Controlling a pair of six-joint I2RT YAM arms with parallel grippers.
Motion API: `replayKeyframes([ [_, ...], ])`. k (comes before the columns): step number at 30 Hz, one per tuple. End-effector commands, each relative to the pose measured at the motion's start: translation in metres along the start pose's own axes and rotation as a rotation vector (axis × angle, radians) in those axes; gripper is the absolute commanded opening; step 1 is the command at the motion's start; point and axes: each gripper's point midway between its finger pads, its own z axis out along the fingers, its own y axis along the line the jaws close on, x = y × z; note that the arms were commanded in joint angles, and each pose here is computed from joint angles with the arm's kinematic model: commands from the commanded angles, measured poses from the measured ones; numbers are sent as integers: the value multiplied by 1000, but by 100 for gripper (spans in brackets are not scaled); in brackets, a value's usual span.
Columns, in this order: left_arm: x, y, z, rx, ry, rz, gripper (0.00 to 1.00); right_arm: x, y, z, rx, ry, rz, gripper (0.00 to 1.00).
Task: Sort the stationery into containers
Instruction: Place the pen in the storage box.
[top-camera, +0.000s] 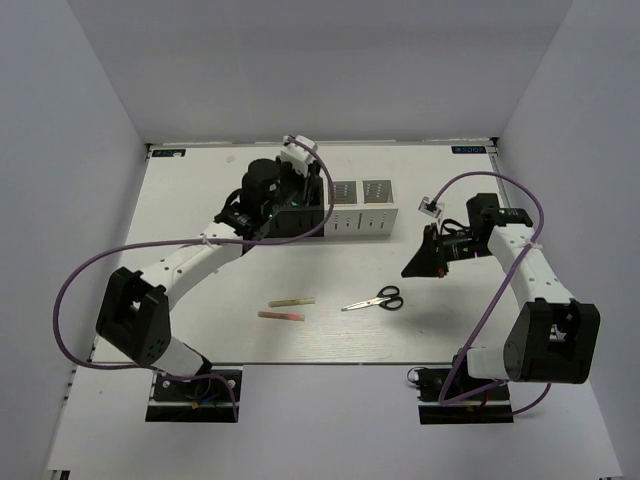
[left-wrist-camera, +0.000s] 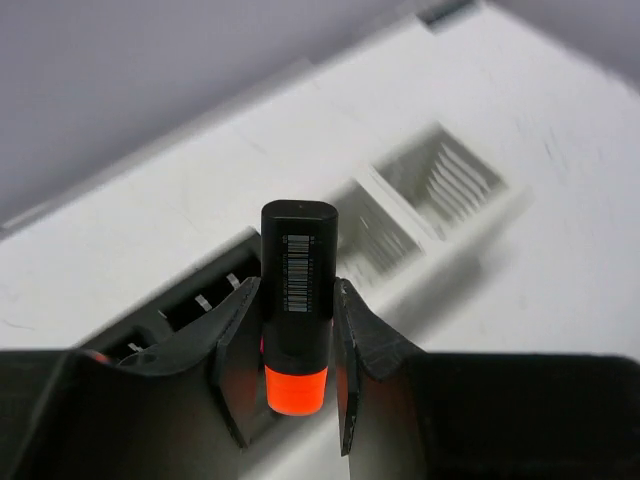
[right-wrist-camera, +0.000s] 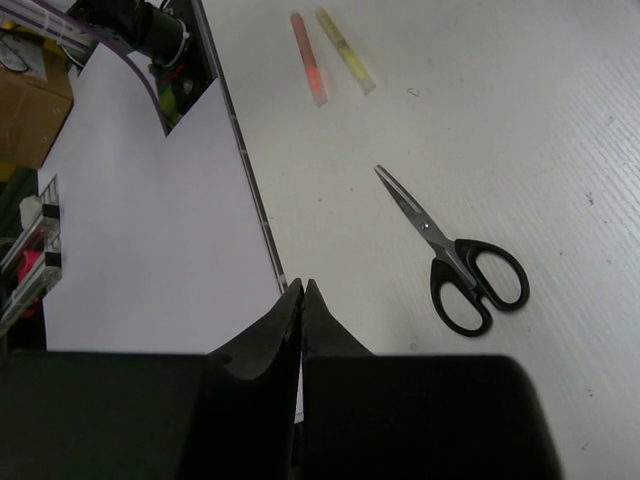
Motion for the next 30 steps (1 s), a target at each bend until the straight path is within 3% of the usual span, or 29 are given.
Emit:
replayKeyframes([
  [1,-49,38,8,-146,-241,-177,0,-11,13,-3,-44,-29,-21,0],
  [4,-54,67,21,-257,-292,-241,0,-11,14,-3,-45,-30,-28,11],
  [5,-58,81,26,-298,-306,-251,0,-12,15,-4,-45,-35,-37,19],
  [9,-45,93,49,-339,-291,-300,0,-11,16,-4,-39,-37,-63,31],
  [18,-4,94,67,-351,-243,-329,3,-11,17,-4,-34,-43,-79,45],
  [24,12,86,62,-328,-219,-334,10,-10,16,-4,-32,-40,-85,71],
  [26,17,84,59,-319,-207,-330,13,-9,16,-5,-28,-38,-86,90],
  [29,26,82,57,-317,-189,-330,16,-11,15,-4,-24,-40,-90,90],
  [30,25,82,56,-316,-187,-330,22,-11,15,-4,-22,-42,-69,90],
])
